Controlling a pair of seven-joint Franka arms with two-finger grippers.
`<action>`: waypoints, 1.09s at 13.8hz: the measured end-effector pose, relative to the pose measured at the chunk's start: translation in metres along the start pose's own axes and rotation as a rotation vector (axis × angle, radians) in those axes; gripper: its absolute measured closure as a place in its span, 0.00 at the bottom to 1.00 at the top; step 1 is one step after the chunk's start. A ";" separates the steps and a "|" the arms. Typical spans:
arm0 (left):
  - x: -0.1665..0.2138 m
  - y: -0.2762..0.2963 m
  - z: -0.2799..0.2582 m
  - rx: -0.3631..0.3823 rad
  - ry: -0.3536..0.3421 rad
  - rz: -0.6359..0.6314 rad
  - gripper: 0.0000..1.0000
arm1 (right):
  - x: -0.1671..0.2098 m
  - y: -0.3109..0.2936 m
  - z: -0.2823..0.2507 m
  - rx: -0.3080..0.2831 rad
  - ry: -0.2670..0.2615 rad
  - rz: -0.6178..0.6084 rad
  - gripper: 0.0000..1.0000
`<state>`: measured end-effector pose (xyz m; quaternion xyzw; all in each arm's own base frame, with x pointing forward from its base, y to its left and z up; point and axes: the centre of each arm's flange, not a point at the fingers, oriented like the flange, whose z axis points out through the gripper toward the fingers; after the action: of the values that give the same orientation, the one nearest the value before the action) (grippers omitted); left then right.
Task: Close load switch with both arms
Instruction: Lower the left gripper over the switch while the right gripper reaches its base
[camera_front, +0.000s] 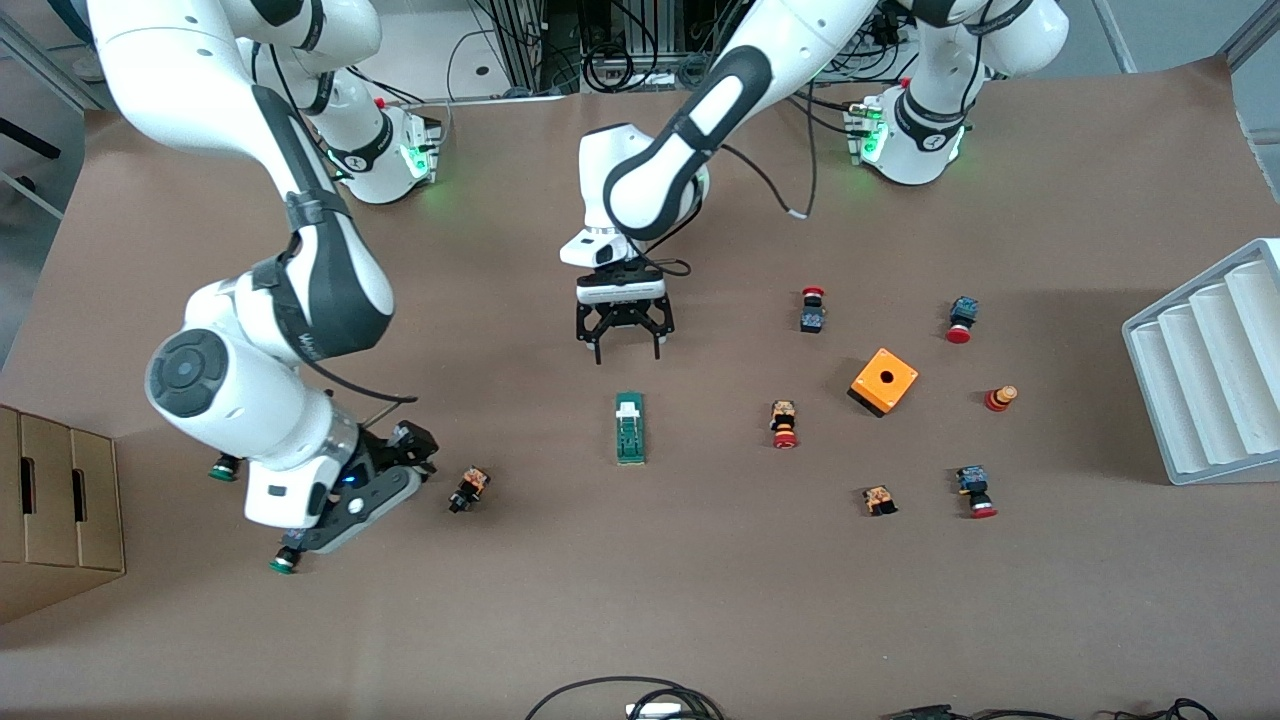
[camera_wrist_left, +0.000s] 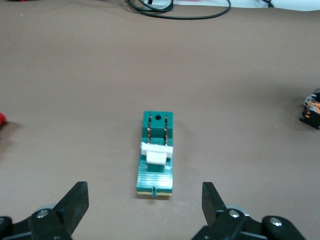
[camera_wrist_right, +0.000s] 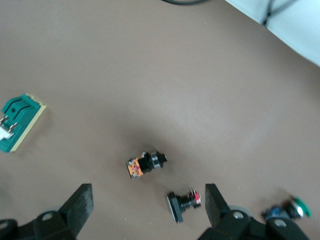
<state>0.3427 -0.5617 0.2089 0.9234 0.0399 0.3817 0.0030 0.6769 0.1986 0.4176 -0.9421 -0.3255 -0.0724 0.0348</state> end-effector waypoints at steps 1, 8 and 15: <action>-0.011 0.000 0.005 -0.013 0.025 0.006 0.00 | 0.006 -0.010 0.001 -0.009 0.011 -0.039 0.00; -0.082 0.010 0.052 0.071 0.279 0.022 0.00 | 0.027 -0.065 0.026 -0.066 0.016 -0.190 0.00; -0.100 0.001 0.087 -0.005 0.412 0.034 0.00 | 0.031 -0.109 0.045 -0.068 -0.022 -0.294 0.00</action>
<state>0.3336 -0.5686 0.0762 0.8265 0.0233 0.5624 -0.0092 0.6386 0.3076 0.3798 -0.8857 -0.4575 -0.0775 -0.0119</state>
